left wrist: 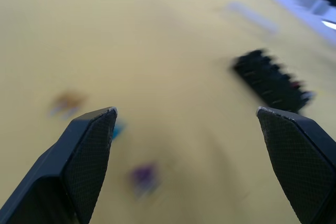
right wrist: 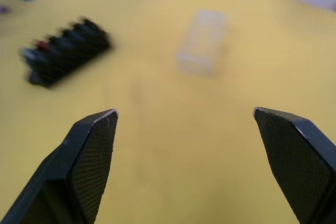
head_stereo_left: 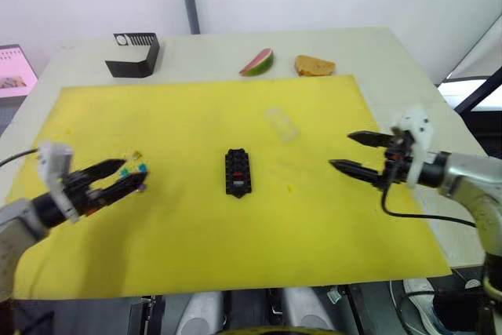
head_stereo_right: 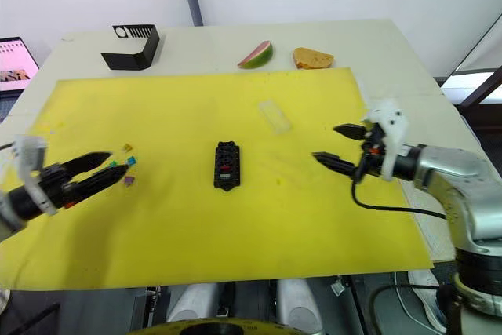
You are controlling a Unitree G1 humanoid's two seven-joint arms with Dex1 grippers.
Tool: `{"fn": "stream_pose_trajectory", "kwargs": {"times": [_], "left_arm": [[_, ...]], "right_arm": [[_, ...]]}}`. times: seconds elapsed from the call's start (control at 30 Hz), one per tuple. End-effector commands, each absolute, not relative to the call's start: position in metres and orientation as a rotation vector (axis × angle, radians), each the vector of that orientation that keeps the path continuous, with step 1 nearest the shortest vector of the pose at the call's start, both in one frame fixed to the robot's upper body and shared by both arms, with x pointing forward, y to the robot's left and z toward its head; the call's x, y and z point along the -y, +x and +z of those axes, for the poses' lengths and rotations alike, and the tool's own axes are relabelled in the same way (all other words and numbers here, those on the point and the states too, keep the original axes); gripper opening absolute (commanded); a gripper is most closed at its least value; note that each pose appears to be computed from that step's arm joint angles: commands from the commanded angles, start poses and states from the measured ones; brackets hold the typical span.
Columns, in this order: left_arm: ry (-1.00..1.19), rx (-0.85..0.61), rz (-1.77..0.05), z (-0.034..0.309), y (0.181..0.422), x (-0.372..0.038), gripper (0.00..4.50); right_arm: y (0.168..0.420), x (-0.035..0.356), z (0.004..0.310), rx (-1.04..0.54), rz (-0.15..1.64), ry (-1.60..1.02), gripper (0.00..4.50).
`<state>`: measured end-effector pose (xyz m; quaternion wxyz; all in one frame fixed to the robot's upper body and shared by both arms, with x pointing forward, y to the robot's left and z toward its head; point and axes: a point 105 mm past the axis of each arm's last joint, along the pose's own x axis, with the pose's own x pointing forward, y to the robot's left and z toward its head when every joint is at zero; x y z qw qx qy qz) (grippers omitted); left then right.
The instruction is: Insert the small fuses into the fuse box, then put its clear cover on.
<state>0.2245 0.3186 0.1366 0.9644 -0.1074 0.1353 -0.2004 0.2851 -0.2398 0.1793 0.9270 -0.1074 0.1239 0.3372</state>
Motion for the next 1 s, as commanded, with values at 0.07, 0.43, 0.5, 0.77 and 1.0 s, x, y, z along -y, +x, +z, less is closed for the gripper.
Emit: {"fn": "stream_pose_trajectory", "kwargs": {"times": [0.07,0.43,0.5,0.77,1.0], "left_arm": [[-0.182,-0.278,-0.242,0.139,0.196,-0.363,4.50],[-0.491,-0.413,-0.410,0.144,0.197,-0.340,4.50],[-0.570,-0.448,-0.433,0.146,0.207,-0.336,4.50],[-0.874,-0.598,-0.445,0.131,0.233,-0.325,4.50],[-1.065,-0.568,-0.478,0.138,0.254,-0.317,4.50]], "right_arm": [[0.283,0.268,0.198,-0.198,0.585,-0.253,4.42],[0.284,0.211,0.209,-0.144,0.797,-0.229,4.42],[0.276,0.181,0.214,-0.129,0.947,-0.221,4.42],[0.244,0.090,0.234,-0.041,1.428,-0.241,4.42],[0.245,0.056,0.239,0.025,1.545,-0.254,4.42]]}}
